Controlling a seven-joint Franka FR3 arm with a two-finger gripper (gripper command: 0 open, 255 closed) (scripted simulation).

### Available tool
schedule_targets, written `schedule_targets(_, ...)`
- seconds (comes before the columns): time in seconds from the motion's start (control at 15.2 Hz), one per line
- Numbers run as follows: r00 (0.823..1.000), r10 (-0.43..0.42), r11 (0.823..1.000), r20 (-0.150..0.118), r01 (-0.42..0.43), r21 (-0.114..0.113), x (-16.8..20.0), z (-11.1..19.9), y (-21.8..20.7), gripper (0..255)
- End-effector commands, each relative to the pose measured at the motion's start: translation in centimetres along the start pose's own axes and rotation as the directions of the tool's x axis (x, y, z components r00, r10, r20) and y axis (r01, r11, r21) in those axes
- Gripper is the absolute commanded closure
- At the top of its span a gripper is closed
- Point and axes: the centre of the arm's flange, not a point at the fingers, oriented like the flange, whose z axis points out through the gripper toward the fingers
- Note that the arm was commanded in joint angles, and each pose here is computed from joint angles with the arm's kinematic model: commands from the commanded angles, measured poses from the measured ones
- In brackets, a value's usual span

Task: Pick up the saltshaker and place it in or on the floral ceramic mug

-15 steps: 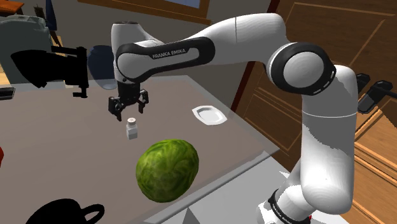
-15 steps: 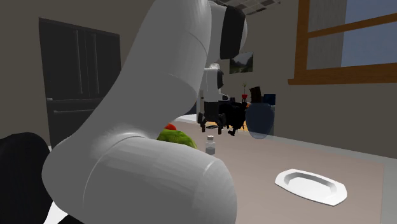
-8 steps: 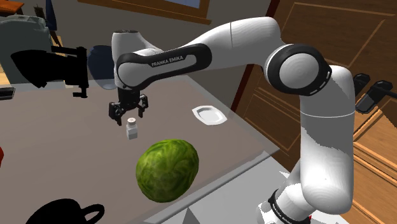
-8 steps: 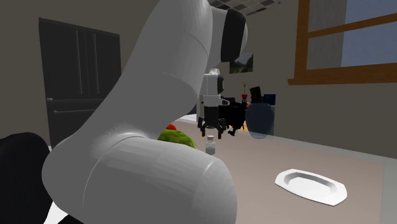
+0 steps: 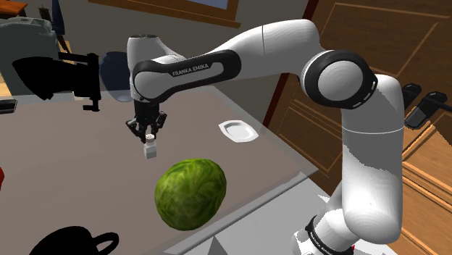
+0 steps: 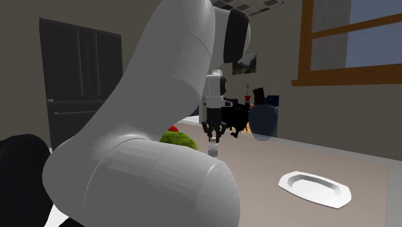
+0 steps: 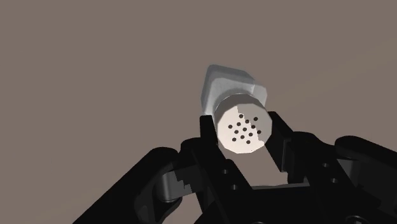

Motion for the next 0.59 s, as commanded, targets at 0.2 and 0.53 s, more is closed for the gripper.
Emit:
schedule_targets(0.2,1.000,0.000,1.000,0.000,0.000,0.000,0.0,0.0,0.0,255)
schedule_targets(0.53,1.000,0.000,1.000,0.000,0.000,0.000,0.0,-1.6,0.0,255)
